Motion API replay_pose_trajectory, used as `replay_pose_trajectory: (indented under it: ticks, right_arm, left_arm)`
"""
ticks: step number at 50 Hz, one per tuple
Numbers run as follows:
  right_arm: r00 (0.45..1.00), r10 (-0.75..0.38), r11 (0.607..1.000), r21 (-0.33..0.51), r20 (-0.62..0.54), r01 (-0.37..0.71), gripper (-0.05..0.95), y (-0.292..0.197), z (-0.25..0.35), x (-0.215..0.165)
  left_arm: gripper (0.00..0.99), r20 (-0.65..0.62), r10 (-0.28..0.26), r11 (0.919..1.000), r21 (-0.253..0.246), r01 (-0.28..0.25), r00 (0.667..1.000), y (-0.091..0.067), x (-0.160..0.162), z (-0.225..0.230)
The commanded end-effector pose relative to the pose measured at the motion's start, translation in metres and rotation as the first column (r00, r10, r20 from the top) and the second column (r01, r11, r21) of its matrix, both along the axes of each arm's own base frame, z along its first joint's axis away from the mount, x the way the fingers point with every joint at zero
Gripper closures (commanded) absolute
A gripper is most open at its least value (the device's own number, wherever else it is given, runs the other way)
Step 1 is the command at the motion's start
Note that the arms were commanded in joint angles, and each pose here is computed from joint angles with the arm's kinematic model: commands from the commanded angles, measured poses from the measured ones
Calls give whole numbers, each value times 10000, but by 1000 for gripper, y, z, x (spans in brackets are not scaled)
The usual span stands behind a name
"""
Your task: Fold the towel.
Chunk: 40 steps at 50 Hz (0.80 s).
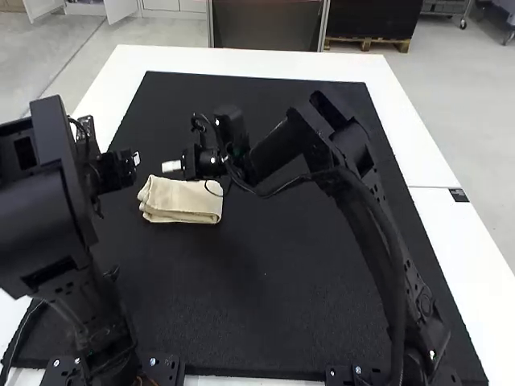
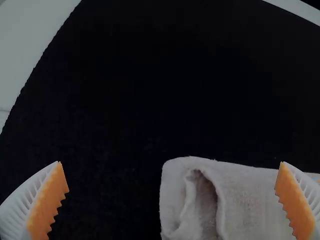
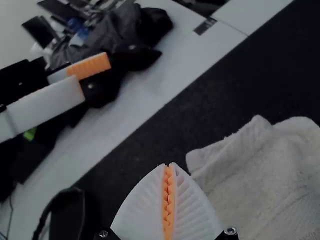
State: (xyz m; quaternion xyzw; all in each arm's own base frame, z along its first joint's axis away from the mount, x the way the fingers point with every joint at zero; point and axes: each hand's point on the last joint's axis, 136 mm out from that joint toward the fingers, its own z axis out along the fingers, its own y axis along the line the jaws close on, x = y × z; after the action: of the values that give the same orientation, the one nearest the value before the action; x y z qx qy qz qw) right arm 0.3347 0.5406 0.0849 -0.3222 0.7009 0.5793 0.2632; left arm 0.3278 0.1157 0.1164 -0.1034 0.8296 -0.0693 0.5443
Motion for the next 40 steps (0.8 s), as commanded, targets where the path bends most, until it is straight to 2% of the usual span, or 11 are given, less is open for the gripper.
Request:
replay_pose_trajectory:
  ticks: [1,16,33,40]
  right_arm:
    - [10000,66,9999,120,-26,-65,921,4,-4,-3]
    - [9993,-369,9992,122,98,368,921,5,-34,6]
    - [9987,-518,9977,-436,-5,518,920,1,-86,3]
    - [9979,-641,9979,-104,-28,640,920,0,-63,10]
  left_arm:
    - [25,207,-34,10000,9,34,9998,-4,-1,6]
    - [25,261,-153,9999,-76,155,9995,-10,-1,7]
    - [25,505,-323,9989,-310,338,9982,-21,4,15]
    - [25,564,-388,9983,-407,411,9977,-25,6,18]
